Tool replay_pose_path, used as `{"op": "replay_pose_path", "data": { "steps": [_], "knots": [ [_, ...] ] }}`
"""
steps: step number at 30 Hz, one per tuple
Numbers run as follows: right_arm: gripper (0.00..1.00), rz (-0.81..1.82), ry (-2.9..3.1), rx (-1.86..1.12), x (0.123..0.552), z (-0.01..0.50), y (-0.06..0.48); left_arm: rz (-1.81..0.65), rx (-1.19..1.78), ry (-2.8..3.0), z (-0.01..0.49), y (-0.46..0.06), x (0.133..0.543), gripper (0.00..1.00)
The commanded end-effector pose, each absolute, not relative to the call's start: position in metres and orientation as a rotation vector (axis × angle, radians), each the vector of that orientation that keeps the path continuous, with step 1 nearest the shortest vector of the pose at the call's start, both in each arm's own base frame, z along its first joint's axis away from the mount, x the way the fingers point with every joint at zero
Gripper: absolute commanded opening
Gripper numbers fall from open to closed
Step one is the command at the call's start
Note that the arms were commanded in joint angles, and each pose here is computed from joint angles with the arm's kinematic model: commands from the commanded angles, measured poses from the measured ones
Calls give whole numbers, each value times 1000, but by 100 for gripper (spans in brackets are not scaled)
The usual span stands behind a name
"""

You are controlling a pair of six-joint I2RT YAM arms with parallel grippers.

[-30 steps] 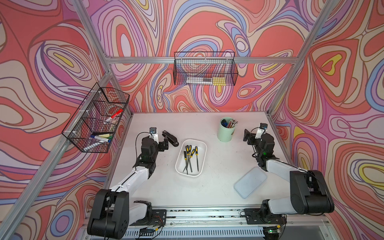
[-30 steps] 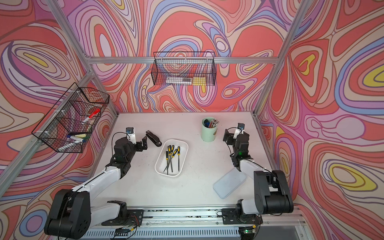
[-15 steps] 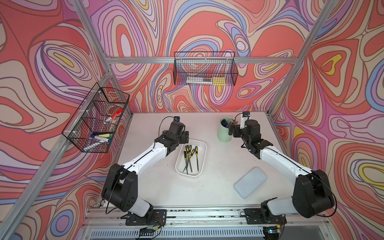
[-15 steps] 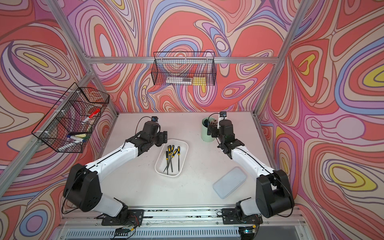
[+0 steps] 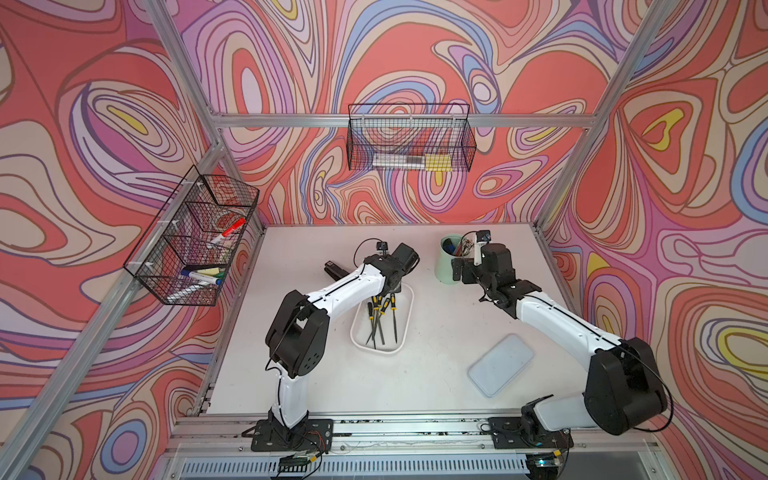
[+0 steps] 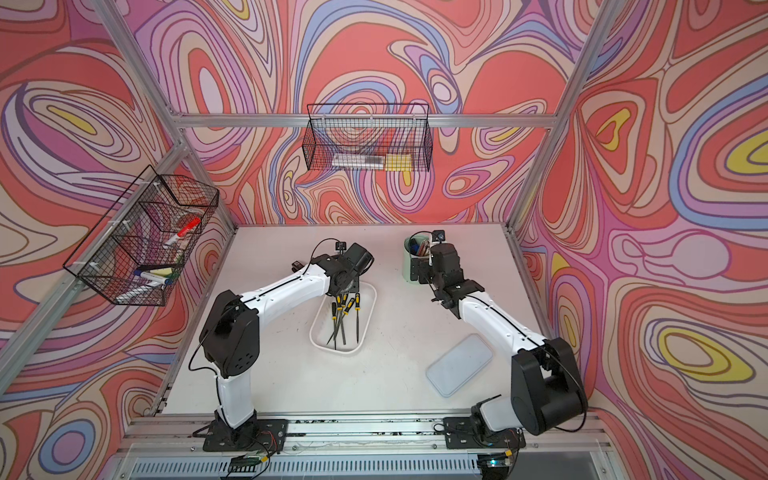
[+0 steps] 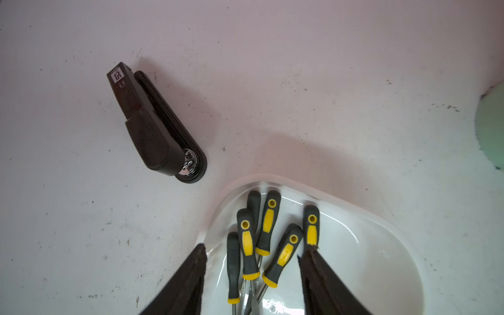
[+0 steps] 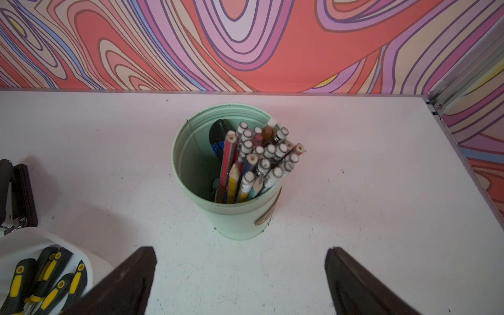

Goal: Take the file tool out of the storage box
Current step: Pick up the file tool from the storage box.

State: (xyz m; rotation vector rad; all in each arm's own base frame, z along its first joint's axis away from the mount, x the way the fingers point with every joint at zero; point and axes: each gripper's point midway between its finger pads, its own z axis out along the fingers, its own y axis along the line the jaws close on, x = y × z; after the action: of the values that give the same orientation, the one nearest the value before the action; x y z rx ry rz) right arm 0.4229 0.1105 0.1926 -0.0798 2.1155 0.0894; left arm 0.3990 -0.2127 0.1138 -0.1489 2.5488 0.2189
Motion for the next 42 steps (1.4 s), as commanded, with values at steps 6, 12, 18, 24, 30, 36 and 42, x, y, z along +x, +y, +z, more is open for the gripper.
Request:
{"op": "replay_pose_path", "data": {
  "steps": [6, 12, 18, 24, 30, 36, 42],
  "knots": [
    [98, 80, 2159, -115, 414, 179, 112, 248, -280, 2559, 89, -207, 397, 48],
    [98, 75, 2169, -121, 411, 176, 111, 294, -289, 2568, 80, -204, 397, 45],
    [98, 77, 2174, -120, 408, 174, 110, 301, -288, 2579, 67, -205, 397, 44],
    [98, 76, 2181, -119, 407, 173, 109, 301, -292, 2588, 56, -206, 397, 43],
    [98, 74, 2183, -115, 403, 172, 108, 323, -296, 2604, 49, -204, 394, 42],
    [98, 72, 2189, -114, 402, 169, 107, 344, -300, 2612, 43, -201, 392, 41],
    [98, 78, 2187, -116, 402, 170, 108, 345, -320, 2628, 35, -196, 392, 40]
  ]
}}
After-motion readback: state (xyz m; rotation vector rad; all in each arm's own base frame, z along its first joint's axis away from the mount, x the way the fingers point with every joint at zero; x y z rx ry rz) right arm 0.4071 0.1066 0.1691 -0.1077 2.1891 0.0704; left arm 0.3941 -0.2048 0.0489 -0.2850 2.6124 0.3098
